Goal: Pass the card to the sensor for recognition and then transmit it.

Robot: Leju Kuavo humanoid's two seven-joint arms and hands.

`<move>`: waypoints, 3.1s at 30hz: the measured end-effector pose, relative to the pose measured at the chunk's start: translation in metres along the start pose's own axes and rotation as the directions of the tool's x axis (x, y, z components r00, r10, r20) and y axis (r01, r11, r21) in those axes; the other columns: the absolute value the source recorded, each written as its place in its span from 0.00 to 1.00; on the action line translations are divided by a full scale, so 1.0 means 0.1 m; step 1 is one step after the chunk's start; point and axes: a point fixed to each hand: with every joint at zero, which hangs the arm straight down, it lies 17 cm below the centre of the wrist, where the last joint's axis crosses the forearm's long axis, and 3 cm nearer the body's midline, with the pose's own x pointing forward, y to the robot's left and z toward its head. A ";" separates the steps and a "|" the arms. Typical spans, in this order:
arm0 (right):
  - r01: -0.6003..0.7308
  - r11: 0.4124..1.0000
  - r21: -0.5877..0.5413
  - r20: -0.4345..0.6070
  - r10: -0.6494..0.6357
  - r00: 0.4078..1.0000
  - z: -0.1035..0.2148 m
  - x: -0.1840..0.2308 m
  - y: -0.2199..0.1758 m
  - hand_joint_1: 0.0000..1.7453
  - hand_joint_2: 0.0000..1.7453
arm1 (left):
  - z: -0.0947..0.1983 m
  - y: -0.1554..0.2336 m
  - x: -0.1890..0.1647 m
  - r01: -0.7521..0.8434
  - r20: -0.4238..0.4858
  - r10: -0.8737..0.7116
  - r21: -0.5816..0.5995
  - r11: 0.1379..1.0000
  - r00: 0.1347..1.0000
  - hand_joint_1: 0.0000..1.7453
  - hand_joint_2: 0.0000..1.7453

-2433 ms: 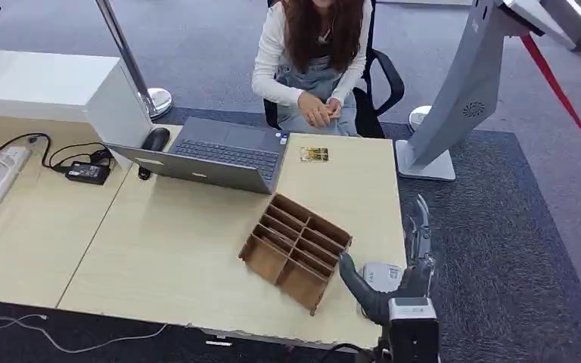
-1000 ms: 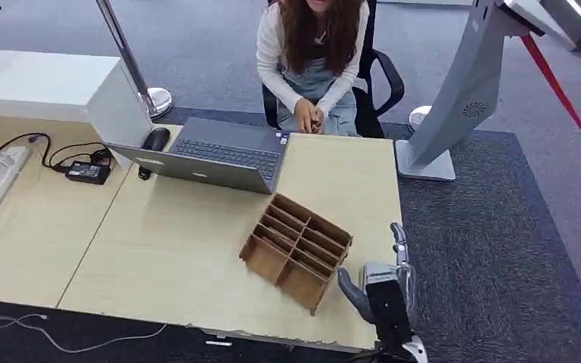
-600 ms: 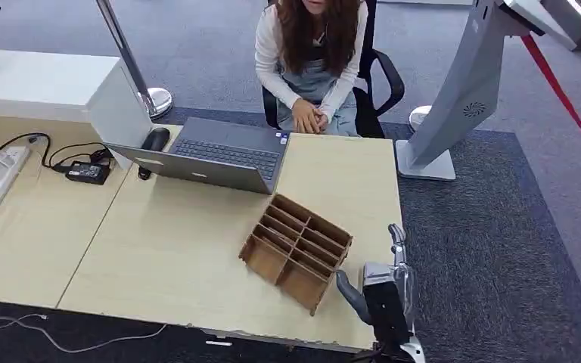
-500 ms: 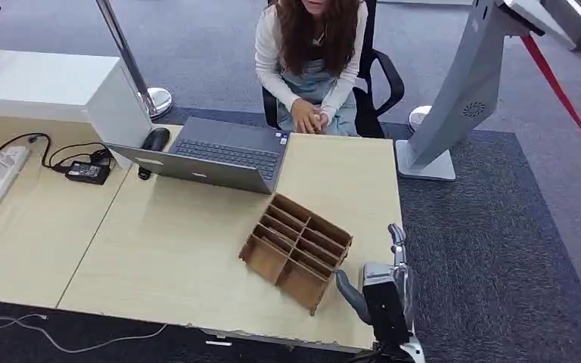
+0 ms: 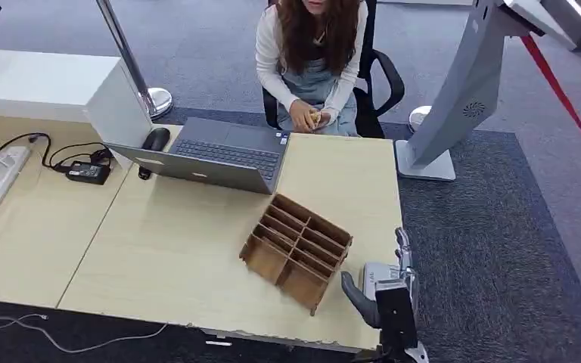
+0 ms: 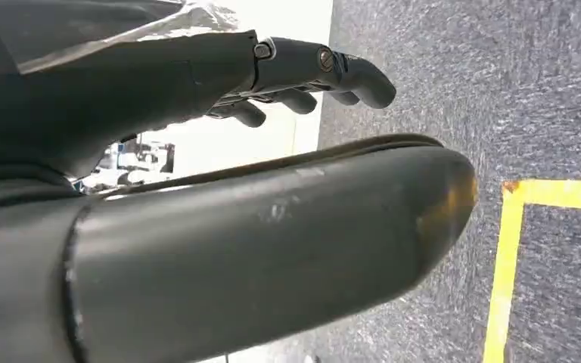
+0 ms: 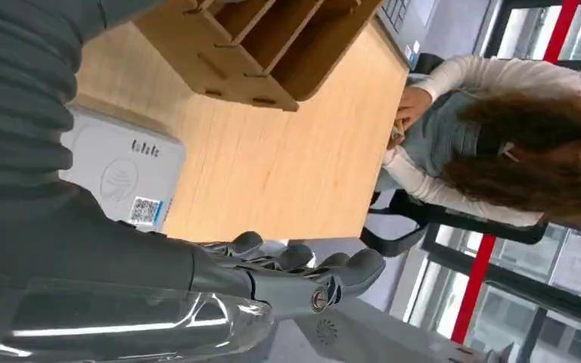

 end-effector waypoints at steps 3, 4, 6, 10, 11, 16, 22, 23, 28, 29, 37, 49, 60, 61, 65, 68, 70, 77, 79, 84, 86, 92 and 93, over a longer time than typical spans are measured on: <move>0.000 1.000 -0.007 0.006 0.000 1.000 0.00 0.00 -0.02 0.00 1.00 | 0.01 0.00 0.01 -0.002 0.003 0.002 0.003 1.000 1.000 0.00 0.00; 0.002 1.000 -0.009 0.006 -0.002 1.000 0.00 0.00 -0.02 0.00 1.00 | 0.01 0.00 0.01 0.000 0.005 0.000 0.005 1.000 1.000 0.00 0.00; 0.005 1.000 -0.014 0.002 -0.005 1.000 0.01 -0.01 -0.04 0.00 1.00 | 0.01 0.00 0.01 0.002 0.006 -0.002 0.007 1.000 1.000 0.00 0.00; 0.006 1.000 -0.015 0.001 -0.006 1.000 0.01 -0.01 -0.04 0.00 1.00 | 0.01 0.00 0.01 0.002 0.006 -0.002 0.007 1.000 1.000 0.00 0.00; 0.007 1.000 -0.016 0.001 -0.007 1.000 0.01 -0.01 -0.04 0.00 1.00 | 0.01 0.00 0.01 0.002 0.006 -0.002 0.007 1.000 1.000 0.00 0.00; 0.028 0.999 -0.045 -0.014 -0.028 0.999 0.04 -0.09 -0.13 0.00 1.00 | 0.02 -0.02 0.02 0.000 0.008 0.000 0.003 1.000 1.000 0.00 0.00; 0.032 0.997 -0.066 -0.022 -0.033 0.999 0.03 -0.12 -0.19 0.00 1.00 | 0.02 -0.02 0.02 -0.010 0.005 0.010 0.002 1.000 1.000 0.00 0.00; 0.030 0.997 -0.067 -0.021 -0.032 0.999 0.03 -0.12 -0.19 0.00 1.00 | 0.02 -0.02 0.02 -0.010 0.005 0.010 0.002 1.000 1.000 0.00 0.00; 0.031 0.997 -0.071 -0.022 -0.033 0.999 0.04 -0.11 -0.19 0.00 1.00 | 0.02 -0.03 0.02 -0.016 0.002 0.016 -0.004 1.000 1.000 0.00 0.00; 0.033 0.997 -0.073 -0.024 -0.035 0.999 0.04 -0.11 -0.18 0.00 1.00 | 0.02 -0.04 0.02 -0.018 0.001 0.018 -0.005 1.000 1.000 0.00 0.00; 0.039 0.996 -0.085 -0.023 -0.041 0.999 0.04 -0.11 -0.20 0.00 1.00 | 0.02 -0.03 0.02 -0.016 0.002 0.016 0.002 1.000 1.000 0.00 0.00; 0.039 0.995 -0.094 0.004 -0.038 0.999 -0.02 0.04 -0.18 0.00 1.00 | 0.02 -0.03 0.02 0.013 0.010 -0.013 0.004 1.000 1.000 0.00 0.00; 0.083 0.990 -0.111 -0.017 -0.086 0.996 -0.04 0.03 -0.21 0.00 1.00 | 0.02 -0.04 0.03 0.023 0.012 -0.023 0.001 1.000 1.000 0.00 0.00; 0.097 0.989 -0.114 -0.027 -0.101 0.995 -0.04 0.00 -0.22 0.00 1.00 | 0.02 -0.03 0.03 0.021 0.012 -0.021 0.001 1.000 1.000 0.00 0.00; 0.111 0.987 -0.117 -0.025 -0.114 0.993 -0.04 -0.01 -0.24 0.00 1.00 | 0.02 -0.03 0.03 0.018 0.012 -0.018 0.004 1.000 1.000 0.00 0.00; 0.109 0.987 -0.116 -0.020 -0.112 0.994 -0.04 0.00 -0.24 0.00 1.00 | 0.03 -0.02 0.04 0.017 0.012 -0.017 0.006 1.000 1.000 0.00 0.00; 0.107 0.988 -0.116 -0.020 -0.110 0.994 -0.04 0.00 -0.24 0.00 1.00 | 0.03 -0.03 0.03 0.017 0.012 -0.017 0.006 1.000 1.000 0.00 0.00; 0.103 0.988 -0.115 -0.032 -0.108 0.994 -0.03 -0.03 -0.24 0.00 1.00 | 0.03 -0.04 0.03 0.022 0.011 -0.022 0.000 1.000 1.000 0.00 0.00; 0.102 0.988 -0.114 -0.033 -0.106 0.994 -0.03 -0.04 -0.24 0.00 1.00 | 0.03 -0.04 0.03 0.023 0.011 -0.023 0.001 1.000 1.000 0.00 0.00; 0.105 0.988 -0.114 -0.035 -0.109 0.993 -0.03 -0.04 -0.24 0.00 1.00 | 0.03 -0.04 0.03 0.019 0.009 -0.019 -0.002 1.000 1.000 0.00 0.00; 0.108 0.988 -0.115 -0.037 -0.113 0.993 -0.03 -0.04 -0.24 0.00 1.00 | 0.03 -0.04 0.03 0.019 0.009 -0.019 -0.002 1.000 1.000 0.00 0.00; 0.287 0.947 -0.144 -0.130 -0.306 0.943 -0.04 -0.20 -0.22 0.00 1.00 | 0.03 -0.04 0.03 0.009 0.006 -0.009 -0.003 1.000 1.000 0.00 0.00; 0.308 0.941 -0.144 -0.134 -0.327 0.935 -0.05 -0.21 -0.21 0.00 1.00 | 0.03 -0.04 0.03 0.008 0.006 -0.008 -0.004 1.000 1.000 0.00 0.00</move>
